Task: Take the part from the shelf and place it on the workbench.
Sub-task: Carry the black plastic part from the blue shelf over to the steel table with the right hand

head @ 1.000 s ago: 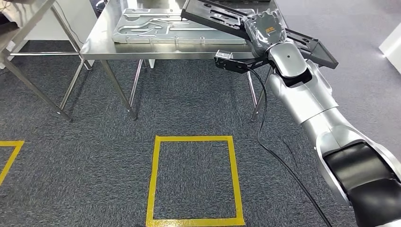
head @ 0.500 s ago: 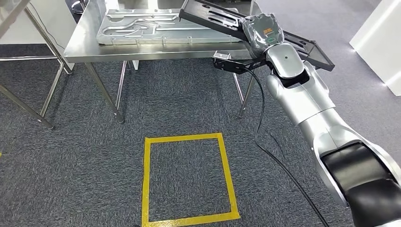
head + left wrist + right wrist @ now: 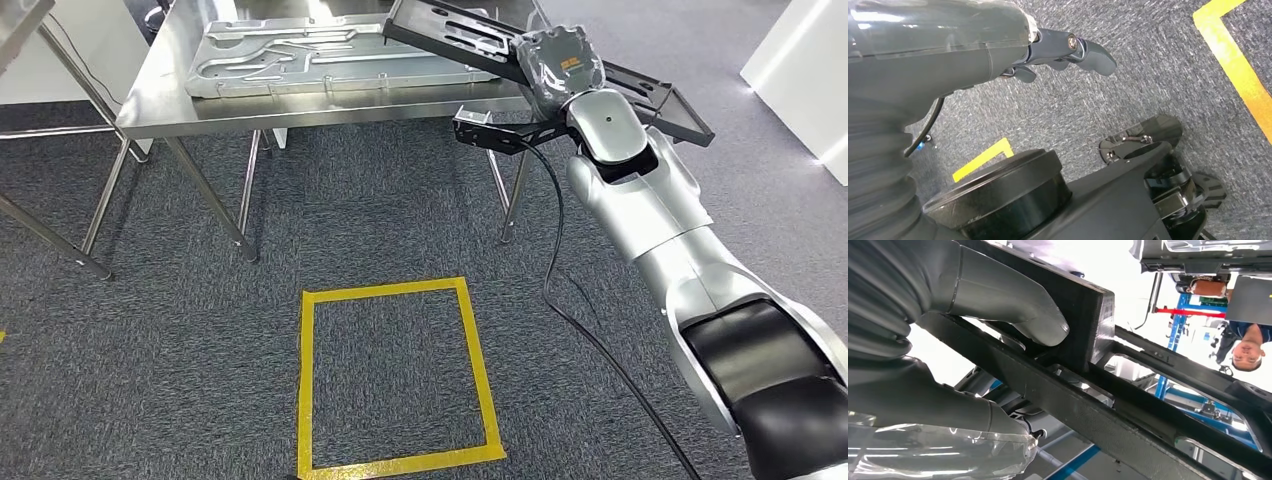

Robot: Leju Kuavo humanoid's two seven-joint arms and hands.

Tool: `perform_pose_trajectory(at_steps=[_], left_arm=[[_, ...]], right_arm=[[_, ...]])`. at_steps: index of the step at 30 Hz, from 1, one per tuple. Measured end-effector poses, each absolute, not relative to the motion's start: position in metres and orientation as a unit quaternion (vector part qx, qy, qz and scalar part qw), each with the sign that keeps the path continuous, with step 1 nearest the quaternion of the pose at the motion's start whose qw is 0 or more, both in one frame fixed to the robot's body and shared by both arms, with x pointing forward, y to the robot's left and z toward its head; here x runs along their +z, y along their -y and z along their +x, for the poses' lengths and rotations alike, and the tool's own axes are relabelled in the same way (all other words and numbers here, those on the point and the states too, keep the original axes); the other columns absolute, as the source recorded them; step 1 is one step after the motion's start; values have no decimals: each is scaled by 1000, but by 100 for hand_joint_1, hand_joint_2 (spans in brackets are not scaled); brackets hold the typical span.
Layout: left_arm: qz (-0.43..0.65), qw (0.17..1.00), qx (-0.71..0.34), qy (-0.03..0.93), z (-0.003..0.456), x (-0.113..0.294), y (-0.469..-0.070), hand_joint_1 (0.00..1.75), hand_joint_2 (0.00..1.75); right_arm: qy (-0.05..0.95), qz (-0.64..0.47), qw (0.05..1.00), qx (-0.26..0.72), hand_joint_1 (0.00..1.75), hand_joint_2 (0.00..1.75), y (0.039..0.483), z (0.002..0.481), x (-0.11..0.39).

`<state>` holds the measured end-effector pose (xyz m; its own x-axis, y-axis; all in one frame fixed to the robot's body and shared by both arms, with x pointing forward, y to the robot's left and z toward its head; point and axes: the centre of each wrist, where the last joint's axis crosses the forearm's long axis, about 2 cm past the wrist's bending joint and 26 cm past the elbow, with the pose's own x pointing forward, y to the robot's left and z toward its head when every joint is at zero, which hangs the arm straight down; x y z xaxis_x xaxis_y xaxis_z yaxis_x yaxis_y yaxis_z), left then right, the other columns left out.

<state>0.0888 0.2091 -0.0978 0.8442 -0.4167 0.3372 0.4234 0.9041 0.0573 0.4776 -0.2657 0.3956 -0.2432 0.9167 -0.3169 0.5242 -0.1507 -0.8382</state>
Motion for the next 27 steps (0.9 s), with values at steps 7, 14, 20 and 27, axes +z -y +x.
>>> perform_pose_trajectory(at_steps=[7,14,20,27], left_arm=[[-11,962,-209,172,87,-98,-209,0,175],[-13,963,-208,171,86,-98,-209,0,175],[-15,964,-208,162,86,-99,-210,0,175],[-19,965,-214,153,85,-99,-210,0,175]], right_arm=[[623,-578,203,486,175,175,266,478,396],[623,-577,206,486,175,175,266,478,395],[626,-574,210,484,175,175,267,479,397],[627,-581,211,474,175,175,272,481,412]])
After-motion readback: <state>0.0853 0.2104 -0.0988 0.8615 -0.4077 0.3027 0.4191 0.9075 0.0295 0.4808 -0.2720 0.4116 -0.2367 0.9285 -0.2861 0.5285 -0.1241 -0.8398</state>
